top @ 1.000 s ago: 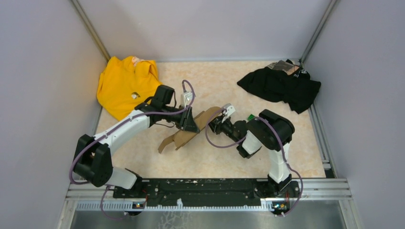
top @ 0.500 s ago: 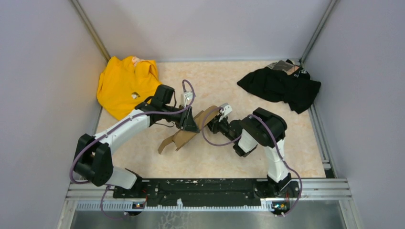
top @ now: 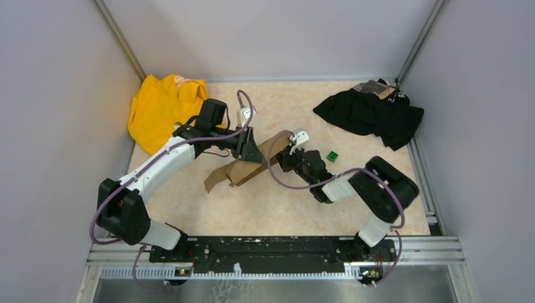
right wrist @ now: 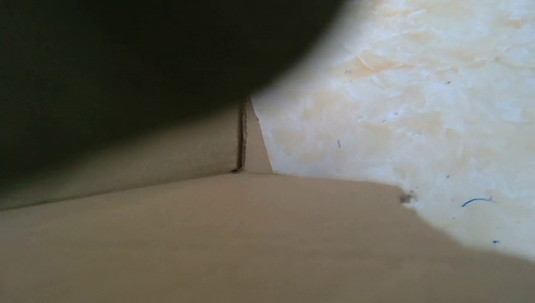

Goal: Fold the paper box

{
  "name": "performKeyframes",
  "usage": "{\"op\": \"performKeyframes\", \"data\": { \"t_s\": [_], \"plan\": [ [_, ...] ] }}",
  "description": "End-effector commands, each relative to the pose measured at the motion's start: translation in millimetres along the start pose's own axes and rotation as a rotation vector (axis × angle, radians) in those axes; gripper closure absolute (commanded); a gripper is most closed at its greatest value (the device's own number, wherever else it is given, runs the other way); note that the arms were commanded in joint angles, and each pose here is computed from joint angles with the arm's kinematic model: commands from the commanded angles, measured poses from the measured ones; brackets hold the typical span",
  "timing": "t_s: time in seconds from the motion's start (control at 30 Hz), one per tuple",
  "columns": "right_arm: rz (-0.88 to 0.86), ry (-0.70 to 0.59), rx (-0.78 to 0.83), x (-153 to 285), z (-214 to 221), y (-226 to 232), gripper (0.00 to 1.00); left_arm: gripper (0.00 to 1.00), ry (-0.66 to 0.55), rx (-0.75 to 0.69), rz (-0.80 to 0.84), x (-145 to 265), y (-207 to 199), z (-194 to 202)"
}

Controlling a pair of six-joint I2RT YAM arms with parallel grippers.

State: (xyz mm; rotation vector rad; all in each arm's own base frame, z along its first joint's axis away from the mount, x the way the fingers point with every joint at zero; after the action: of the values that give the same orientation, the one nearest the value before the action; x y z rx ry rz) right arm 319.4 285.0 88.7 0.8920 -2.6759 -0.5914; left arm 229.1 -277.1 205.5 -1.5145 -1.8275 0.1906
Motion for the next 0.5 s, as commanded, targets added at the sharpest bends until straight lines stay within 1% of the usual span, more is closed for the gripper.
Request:
{"op": "performKeyframes", "data": {
  "t_s": [0.0, 0.07, 0.1, 0.2, 0.33, 0.47],
  "plan": [
    [-0.05, 0.145, -0.002, 9, -25, 39, 1.0, 0.57, -0.084, 0.001, -0.055, 20, 5, -36],
    [-0.032, 0.243, 0.005, 17, -26, 43, 1.0, 0.56, -0.116, 0.031, -0.072, 29, 10, -47],
    [-0.013, 0.313, 0.006, 24, -21, 43, 1.0, 0.55, -0.135, 0.045, -0.077, 33, 13, -52],
    [0.003, 0.433, 0.006, 40, -21, 49, 1.0, 0.53, -0.18, 0.068, -0.077, 42, 21, -63],
    [0.047, 0.557, 0.012, 60, -21, 50, 1.0, 0.52, -0.213, 0.065, -0.073, 46, 21, -75],
    [0.102, 0.633, 0.032, 78, -17, 42, 1.0, 0.51, -0.223, 0.073, -0.084, 49, 25, -76]
  ]
}}
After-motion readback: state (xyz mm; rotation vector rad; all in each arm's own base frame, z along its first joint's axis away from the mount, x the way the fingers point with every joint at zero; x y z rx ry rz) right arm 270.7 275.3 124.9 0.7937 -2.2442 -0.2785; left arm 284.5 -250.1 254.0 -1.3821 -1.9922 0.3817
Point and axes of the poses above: each gripper's point midway between its finger pads, its own x axis back along the fingers, its own y axis along the line the jaws close on, z = x × y, the point moved 1 cm from there along x, back along the fingers, and after that the axes turned 13 degrees about -x, right-handed, at the moved point
